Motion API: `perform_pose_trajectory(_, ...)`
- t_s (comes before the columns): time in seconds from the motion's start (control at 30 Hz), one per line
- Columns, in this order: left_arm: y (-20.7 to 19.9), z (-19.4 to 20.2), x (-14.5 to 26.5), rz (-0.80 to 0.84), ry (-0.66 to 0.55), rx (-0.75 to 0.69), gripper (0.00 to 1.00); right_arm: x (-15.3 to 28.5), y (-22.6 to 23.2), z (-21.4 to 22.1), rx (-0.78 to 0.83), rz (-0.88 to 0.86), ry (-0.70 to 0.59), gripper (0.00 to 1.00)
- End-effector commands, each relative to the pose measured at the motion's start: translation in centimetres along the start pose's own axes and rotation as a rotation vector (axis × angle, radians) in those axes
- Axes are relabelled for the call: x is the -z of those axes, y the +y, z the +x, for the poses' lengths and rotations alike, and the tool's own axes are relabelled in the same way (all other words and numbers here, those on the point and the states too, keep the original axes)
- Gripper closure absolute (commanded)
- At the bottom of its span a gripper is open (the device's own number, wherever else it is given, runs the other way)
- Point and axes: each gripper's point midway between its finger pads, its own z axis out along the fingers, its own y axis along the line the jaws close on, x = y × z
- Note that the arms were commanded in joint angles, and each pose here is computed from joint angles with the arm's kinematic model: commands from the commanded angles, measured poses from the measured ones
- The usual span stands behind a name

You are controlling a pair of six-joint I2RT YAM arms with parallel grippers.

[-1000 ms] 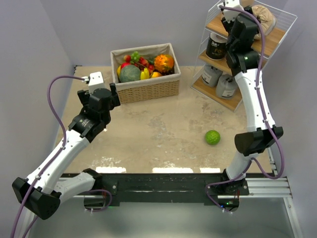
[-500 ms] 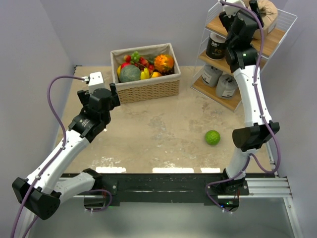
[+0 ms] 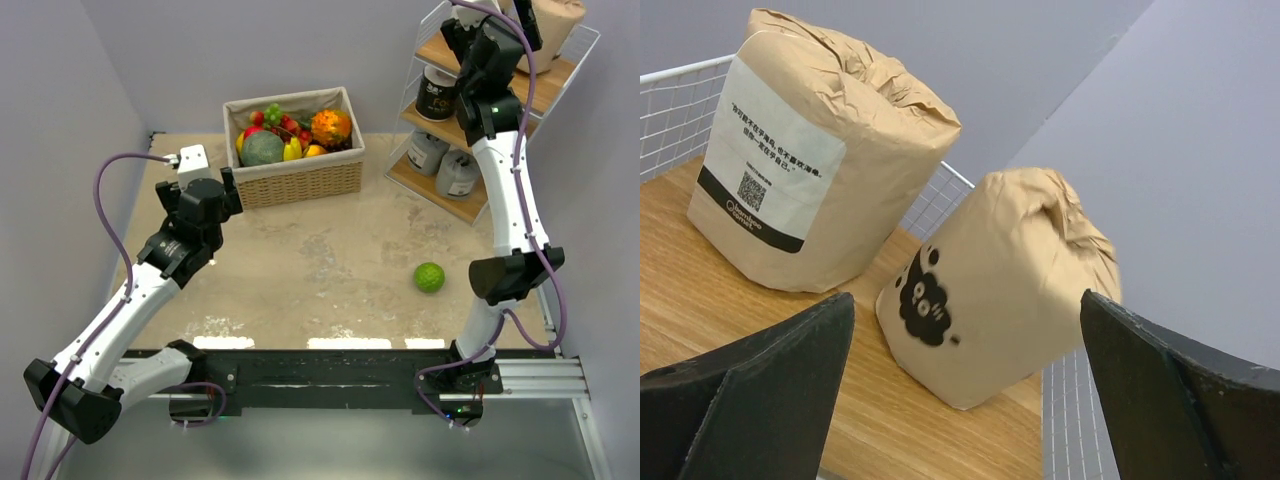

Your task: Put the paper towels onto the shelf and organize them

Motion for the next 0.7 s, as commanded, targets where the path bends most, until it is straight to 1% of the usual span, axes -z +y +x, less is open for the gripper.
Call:
perform_pose_trajectory(0.0, -0.3, -1.2, 0.2, 0.014, -0.047, 0.055, 0.0, 0.8, -2.5, -2.0, -0.027, 0.051, -0.048, 0.01)
perform_pose_trajectory(0.1, -0.3, -1.4, 0.4, 0.026, -0.052, 0.057, 0.0, 1.7, -1.2, -2.5, -0.019, 0.024, -0.043, 0.01)
perform_pose_trajectory(0.13, -0.4, -1.6, 0.5, 0.038, -0.058, 0.061, 0.0, 2.5, 0.1, -3.2, -0.013, 0.001, -0.048, 0.01)
perform_pose_trajectory(0.17, -0.7, -1.7, 0.7, 0.06, -0.061, 0.064, 0.0, 3.2, 0.1, -3.7, -0.021, 0.006, -0.053, 0.01)
perform_pose_trajectory(0.2, -0.7, -1.8, 0.9, 0.075, -0.07, 0.067, 0.0, 3.9, 0.4, -4.0, -0.03, 0.017, -0.046, 0.01)
perform_pose_trajectory(0.23, -0.9, -2.2, 1.1, 0.094, -0.087, 0.072, 0.0, 5.2, 1.8, -4.2, -0.031, 0.02, -0.02, 0.01)
perform_pose_trajectory(0.27, -1.3, -1.9, 1.2, 0.126, -0.084, 0.068, 0.0, 6.1, 2.0, -4.6, -0.052, 0.029, -0.015, 0.01)
perform_pose_trajectory(0.3, -1.3, -2.4, 1.6, 0.146, -0.102, 0.08, 0.0, 7.2, 2.1, -5.0, -0.095, 0.023, -0.015, 0.01)
perform_pose_trajectory(0.37, -1.9, -2.8, 2.1, 0.197, -0.118, 0.086, 0.0, 9.8, 4.8, -5.6, -0.121, -0.054, -0.002, 0.01)
perform_pose_trajectory(0.4, -2.0, -3.0, 2.4, 0.218, -0.13, 0.093, 0.0, 11.3, 4.6, -6.1, -0.221, -0.07, -0.008, 0.01)
perform_pose_trajectory(0.43, -2.2, -3.5, 2.7, 0.24, -0.147, 0.095, 0.0, 12.9, 6.5, -6.5, -0.253, -0.123, -0.008, 0.01)
perform_pose_trajectory(0.47, -2.8, -3.4, 3.0, 0.285, -0.147, 0.089, 0.0, 14.1, 7.1, -6.2, -0.282, -0.169, 0.008, 0.01)
perform_pose_trajectory(0.5, -3.0, -3.8, 3.6, 0.317, -0.162, 0.095, 0.0, 15.7, 6.9, -6.7, -0.455, -0.208, 0.012, 0.01)
perform_pose_trajectory(0.53, -3.4, -4.2, 4.0, 0.347, -0.179, 0.091, 0.0, 17.3, 8.6, -5.6, -0.474, -0.289, 0.057, 0.01)
perform_pose_trajectory(0.57, -4.1, -4.1, 4.5, 0.398, -0.179, 0.083, 0.0, 18.6, 10.1, -6.0, -0.552, -0.412, 0.054, 0.01)
perform_pose_trajectory(0.6, -4.2, -4.5, 5.3, 0.428, -0.203, 0.092, 0.0, 20.1, 11.4, -6.1, -0.706, -0.489, 0.097, 0.01)
perform_pose_trajectory(0.63, -4.5, -5.1, 5.7, 0.457, -0.234, 0.097, 0.0, 21.9, 12.0, -4.9, -0.733, -0.571, 0.12, 0.01)
perform_pose_trajectory(0.67, -5.2, -4.7, 6.3, 0.504, -0.236, 0.09, 0.0, 24.2, 14.0, -5.6, -0.772, -0.746, 0.106, 0.01)
